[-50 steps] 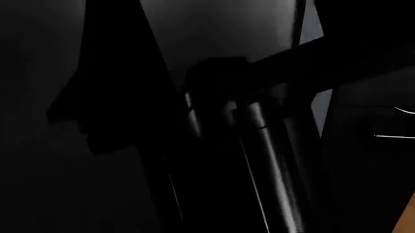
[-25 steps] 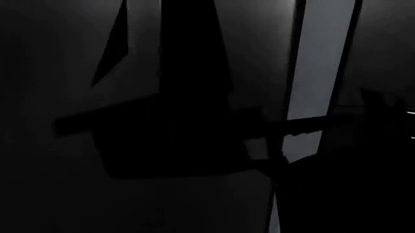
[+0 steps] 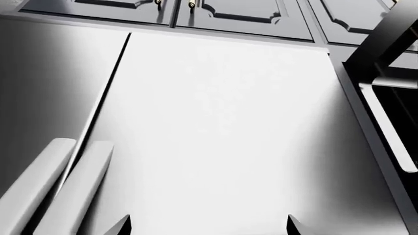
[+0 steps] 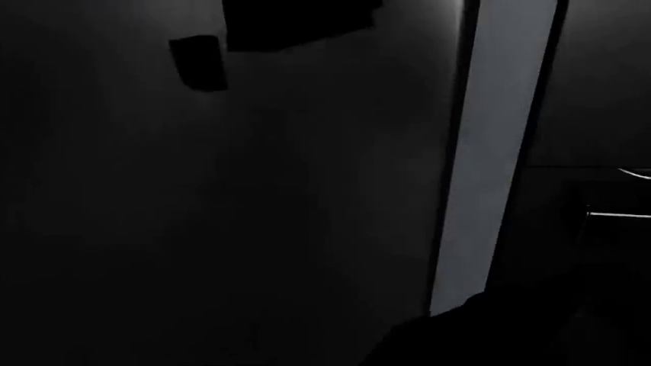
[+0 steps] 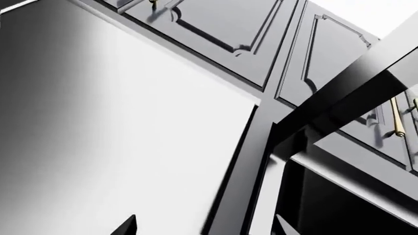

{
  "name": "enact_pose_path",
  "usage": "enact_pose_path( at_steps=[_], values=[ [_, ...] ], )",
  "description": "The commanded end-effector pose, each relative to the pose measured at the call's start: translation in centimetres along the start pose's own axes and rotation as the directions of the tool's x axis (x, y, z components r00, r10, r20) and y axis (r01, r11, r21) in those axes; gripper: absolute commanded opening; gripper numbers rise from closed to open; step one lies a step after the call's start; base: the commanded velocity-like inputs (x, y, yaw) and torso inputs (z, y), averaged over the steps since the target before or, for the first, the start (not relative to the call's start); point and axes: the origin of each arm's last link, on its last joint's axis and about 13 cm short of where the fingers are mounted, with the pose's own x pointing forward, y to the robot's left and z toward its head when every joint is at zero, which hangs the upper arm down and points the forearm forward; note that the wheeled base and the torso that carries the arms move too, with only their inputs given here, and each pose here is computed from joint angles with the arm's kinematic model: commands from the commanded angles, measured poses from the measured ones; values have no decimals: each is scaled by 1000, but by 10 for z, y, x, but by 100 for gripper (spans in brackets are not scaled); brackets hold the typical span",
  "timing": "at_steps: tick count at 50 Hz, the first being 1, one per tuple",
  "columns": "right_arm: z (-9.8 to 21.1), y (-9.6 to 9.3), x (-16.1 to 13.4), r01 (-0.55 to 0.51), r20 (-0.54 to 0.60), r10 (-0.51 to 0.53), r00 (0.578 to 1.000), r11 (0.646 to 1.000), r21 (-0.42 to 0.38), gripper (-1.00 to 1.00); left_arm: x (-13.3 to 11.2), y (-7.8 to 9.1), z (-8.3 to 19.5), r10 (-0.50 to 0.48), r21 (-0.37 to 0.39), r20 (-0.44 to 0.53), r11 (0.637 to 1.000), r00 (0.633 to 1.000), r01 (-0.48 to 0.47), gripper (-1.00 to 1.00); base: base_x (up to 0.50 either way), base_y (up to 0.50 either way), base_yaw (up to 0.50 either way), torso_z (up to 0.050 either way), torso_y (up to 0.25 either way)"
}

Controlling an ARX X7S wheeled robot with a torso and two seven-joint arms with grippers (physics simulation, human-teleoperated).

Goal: Close the microwave door

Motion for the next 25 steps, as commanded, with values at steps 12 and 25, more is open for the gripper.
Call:
enact_pose_path(
  at_steps=[12,25],
  values=[
    [12,-15,25,57,-25,-56,998,998,21,100,8,-4,-2,-3,1,-1,1000,1000,3,100,0,0,0,0,0],
    [4,-22,48,84,-77,-82,994,996,15,100,13,-6,-1,-1,-1,1,1000,1000,1,100,0,0,0,0,0]
  ],
)
